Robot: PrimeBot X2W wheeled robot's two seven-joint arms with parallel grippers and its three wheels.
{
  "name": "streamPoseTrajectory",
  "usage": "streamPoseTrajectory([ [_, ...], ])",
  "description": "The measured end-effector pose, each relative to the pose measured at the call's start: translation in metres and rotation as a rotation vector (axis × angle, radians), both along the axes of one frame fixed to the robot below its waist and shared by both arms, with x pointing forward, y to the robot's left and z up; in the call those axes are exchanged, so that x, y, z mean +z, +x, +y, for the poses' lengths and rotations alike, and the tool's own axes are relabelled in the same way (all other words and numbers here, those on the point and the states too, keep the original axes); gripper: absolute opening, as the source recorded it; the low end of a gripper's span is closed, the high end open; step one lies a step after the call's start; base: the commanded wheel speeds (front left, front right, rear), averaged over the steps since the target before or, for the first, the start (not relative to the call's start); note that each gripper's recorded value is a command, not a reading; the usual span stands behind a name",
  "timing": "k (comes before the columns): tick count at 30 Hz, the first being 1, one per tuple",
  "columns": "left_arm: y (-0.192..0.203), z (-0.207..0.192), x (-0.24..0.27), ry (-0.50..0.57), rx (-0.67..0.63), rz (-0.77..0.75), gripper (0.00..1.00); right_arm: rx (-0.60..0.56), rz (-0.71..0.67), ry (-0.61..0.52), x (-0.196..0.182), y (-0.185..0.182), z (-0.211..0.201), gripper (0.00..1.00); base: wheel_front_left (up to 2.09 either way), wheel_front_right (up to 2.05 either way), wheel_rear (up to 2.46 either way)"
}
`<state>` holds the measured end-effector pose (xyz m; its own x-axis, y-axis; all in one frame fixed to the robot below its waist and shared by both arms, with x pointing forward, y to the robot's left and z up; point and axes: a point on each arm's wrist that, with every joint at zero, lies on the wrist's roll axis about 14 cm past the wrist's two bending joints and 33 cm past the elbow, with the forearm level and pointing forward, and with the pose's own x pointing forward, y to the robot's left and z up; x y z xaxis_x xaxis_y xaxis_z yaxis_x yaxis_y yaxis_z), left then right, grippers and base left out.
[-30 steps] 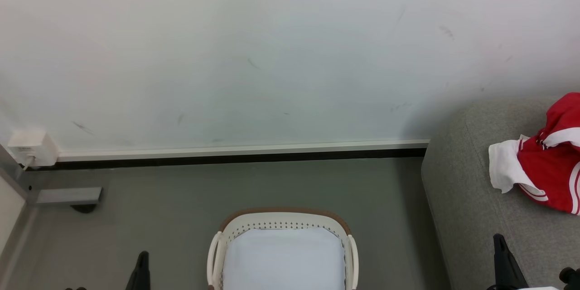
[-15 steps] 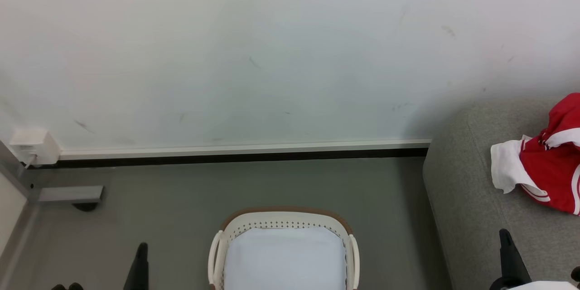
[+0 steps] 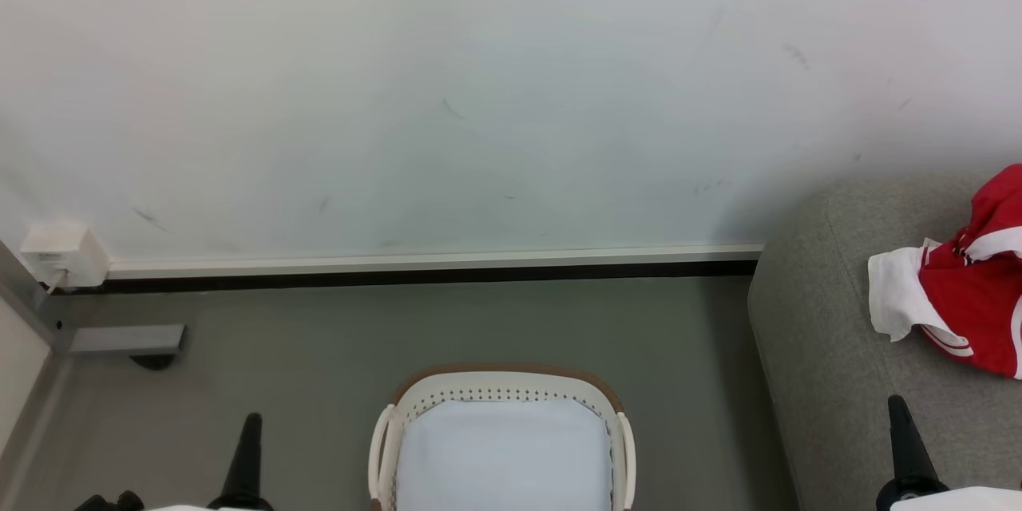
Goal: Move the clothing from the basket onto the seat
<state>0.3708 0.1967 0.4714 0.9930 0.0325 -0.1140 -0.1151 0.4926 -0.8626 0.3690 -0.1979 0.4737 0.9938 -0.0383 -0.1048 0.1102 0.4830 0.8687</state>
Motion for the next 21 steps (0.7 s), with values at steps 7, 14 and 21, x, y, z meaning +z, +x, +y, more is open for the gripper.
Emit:
streamPoseTrajectory([
  [7, 0.002, 0.000, 0.003, -0.070, 0.004, -0.008, 0.00, -0.004, -0.010, 0.072, 0.003, 0.002, 0.000, 0.00, 0.00, 0.00, 0.00],
  [14, 0.005, 0.000, 0.007, -0.137, 0.005, -0.021, 0.00, -0.004, -0.025, 0.140, 0.008, 0.006, 0.000, 0.00, 0.00, 0.00, 0.00],
  [21, 0.007, 0.000, 0.011, -0.201, 0.005, -0.032, 0.00, -0.004, -0.033, 0.202, 0.011, 0.008, 0.000, 0.00, 0.00, 0.00, 0.00],
])
